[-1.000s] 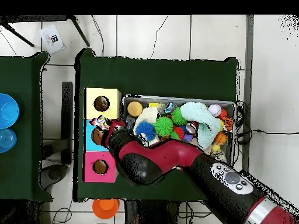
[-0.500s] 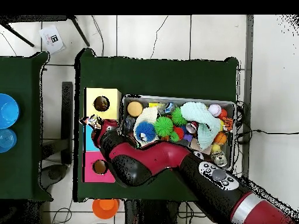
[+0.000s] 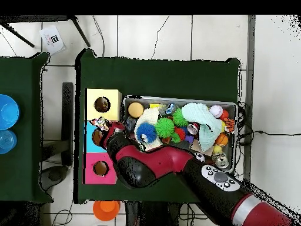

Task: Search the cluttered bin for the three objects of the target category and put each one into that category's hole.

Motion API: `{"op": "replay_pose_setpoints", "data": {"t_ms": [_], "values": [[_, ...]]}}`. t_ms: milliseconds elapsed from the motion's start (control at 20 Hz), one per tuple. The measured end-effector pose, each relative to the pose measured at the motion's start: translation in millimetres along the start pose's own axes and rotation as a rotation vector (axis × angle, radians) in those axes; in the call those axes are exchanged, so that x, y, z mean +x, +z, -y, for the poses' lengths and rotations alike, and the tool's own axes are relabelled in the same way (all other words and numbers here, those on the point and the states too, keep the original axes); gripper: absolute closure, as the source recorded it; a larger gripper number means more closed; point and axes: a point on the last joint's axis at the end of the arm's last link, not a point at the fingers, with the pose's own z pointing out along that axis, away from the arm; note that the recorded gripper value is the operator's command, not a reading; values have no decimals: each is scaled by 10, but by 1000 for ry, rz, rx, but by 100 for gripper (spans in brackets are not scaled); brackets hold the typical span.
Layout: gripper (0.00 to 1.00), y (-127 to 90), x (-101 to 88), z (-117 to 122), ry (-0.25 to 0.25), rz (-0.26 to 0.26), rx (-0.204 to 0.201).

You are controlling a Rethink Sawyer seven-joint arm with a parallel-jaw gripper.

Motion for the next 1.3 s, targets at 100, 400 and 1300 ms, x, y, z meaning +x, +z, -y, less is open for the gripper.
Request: {"op": "replay_pose_setpoints", "data": {"t_ms": [100,400,1300], "values": [[100,24,21,-18,4,-3,2],[100,143,4,-166,13,4,-1],[100,467,-33,-297,31,28,29]]}}
